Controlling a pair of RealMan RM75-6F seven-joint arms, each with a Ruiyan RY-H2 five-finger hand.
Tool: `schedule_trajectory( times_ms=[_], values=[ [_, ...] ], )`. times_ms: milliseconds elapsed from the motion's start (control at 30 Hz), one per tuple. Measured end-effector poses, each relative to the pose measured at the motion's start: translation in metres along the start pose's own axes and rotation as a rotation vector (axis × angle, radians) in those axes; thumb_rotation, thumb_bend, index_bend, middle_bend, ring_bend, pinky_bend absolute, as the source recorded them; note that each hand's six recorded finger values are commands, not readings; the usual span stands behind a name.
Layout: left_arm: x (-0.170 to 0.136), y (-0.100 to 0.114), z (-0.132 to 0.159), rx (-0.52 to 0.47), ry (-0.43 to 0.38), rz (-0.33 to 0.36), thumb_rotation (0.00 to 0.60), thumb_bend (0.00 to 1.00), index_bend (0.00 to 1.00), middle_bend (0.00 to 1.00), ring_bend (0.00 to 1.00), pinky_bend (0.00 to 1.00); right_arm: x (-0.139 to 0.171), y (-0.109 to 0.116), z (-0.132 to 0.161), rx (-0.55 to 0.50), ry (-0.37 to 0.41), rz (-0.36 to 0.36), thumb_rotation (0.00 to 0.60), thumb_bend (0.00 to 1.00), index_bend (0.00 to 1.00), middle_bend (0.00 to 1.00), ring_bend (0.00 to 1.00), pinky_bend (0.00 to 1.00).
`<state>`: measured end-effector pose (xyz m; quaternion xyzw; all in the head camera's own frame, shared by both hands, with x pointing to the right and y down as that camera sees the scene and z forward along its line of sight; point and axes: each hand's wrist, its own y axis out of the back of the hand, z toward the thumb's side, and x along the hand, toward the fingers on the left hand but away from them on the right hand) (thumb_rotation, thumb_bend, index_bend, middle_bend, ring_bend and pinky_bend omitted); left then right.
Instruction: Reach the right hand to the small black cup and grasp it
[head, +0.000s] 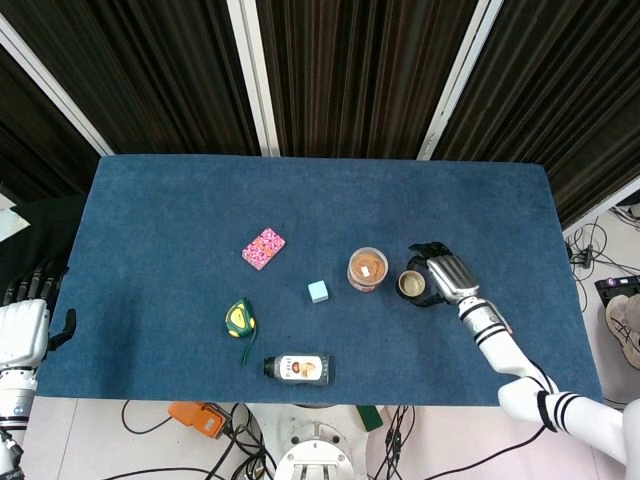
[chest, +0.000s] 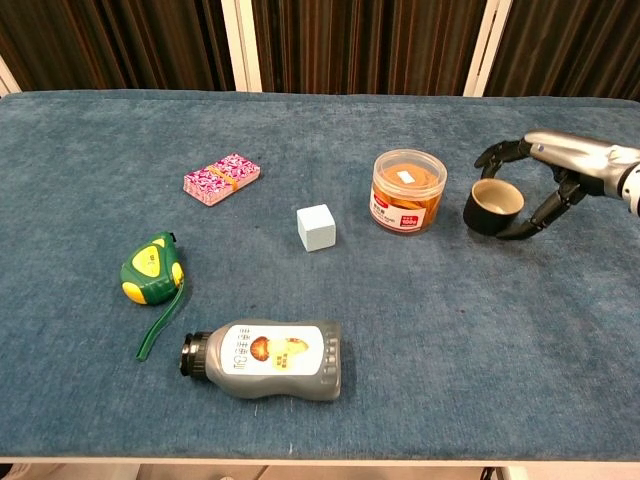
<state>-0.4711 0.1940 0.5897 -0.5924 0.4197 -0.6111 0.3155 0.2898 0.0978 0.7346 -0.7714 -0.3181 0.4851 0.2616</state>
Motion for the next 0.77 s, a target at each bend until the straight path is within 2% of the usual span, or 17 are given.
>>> schedule_trajectory(
  times_ms=[267,500,767],
  values=[
    [-0.001,-0.002,0.000,-0.005,0.005,-0.010,0.600,0.45,0.14,0.03,0.10,0.10,0.002,0.042,0.020,-0.054,0.096,-0.163,0.600,0.41,0.61,0.23,0.19,0.16],
    [-0.001,-0.001,0.000,-0.007,0.008,-0.009,0.600,0.45,0.14,0.03,0.10,0.10,-0.005,0.083,0.040,-0.098,0.148,-0.239,0.600,0.41,0.61,0.23,0.20,0.17],
    [-0.002,0.000,-0.001,-0.007,0.008,-0.005,0.600,0.45,0.14,0.03,0.10,0.10,-0.007,0.101,0.056,-0.092,0.176,-0.264,0.600,0.41,0.62,0.23,0.20,0.17]
  ],
)
